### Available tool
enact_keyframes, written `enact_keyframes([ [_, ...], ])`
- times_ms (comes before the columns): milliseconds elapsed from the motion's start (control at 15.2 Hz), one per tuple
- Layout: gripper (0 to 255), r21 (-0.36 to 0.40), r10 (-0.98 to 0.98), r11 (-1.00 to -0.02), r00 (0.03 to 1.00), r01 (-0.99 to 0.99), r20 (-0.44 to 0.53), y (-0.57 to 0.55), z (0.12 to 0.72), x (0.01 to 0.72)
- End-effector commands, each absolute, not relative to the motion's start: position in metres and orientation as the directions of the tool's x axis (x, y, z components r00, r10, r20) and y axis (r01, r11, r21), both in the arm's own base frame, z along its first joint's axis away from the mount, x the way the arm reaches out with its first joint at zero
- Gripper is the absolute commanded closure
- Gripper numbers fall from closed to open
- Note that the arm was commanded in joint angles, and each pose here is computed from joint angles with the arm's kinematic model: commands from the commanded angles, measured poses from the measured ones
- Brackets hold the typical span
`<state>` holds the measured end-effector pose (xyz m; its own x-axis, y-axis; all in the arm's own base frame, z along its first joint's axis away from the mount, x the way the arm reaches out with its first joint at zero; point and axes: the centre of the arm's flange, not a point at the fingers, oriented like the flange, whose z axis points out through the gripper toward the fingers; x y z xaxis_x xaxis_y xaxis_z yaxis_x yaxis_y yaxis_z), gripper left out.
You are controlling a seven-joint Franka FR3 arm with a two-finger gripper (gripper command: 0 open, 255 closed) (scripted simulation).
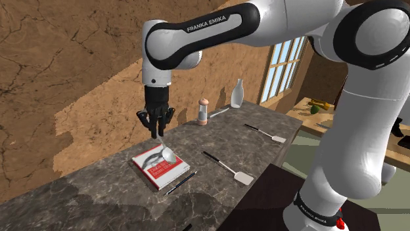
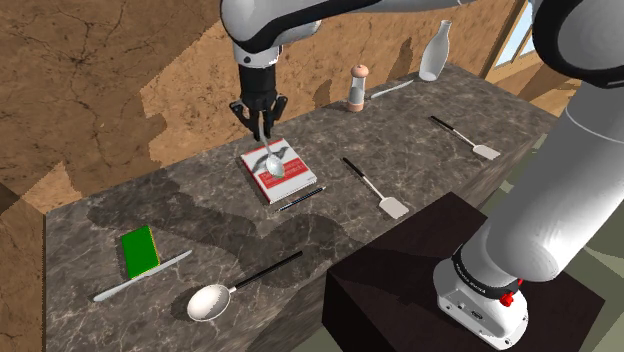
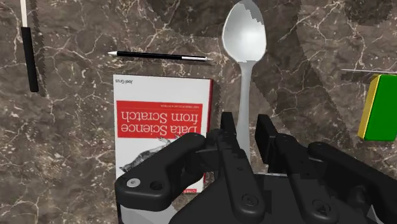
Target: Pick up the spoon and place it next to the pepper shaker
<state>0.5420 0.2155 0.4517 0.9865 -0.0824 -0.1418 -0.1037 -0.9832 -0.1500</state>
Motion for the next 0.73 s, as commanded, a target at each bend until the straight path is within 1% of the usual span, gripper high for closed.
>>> enact_keyframes([
  [0,255,-0.15,-0.081,-0.983,0.987,-0.102,-0.142,0.189,0.451,0.542],
  [660,255,-0.15,-0.081,-0.983,0.987,-0.102,-0.142,0.057,0.451,0.543],
])
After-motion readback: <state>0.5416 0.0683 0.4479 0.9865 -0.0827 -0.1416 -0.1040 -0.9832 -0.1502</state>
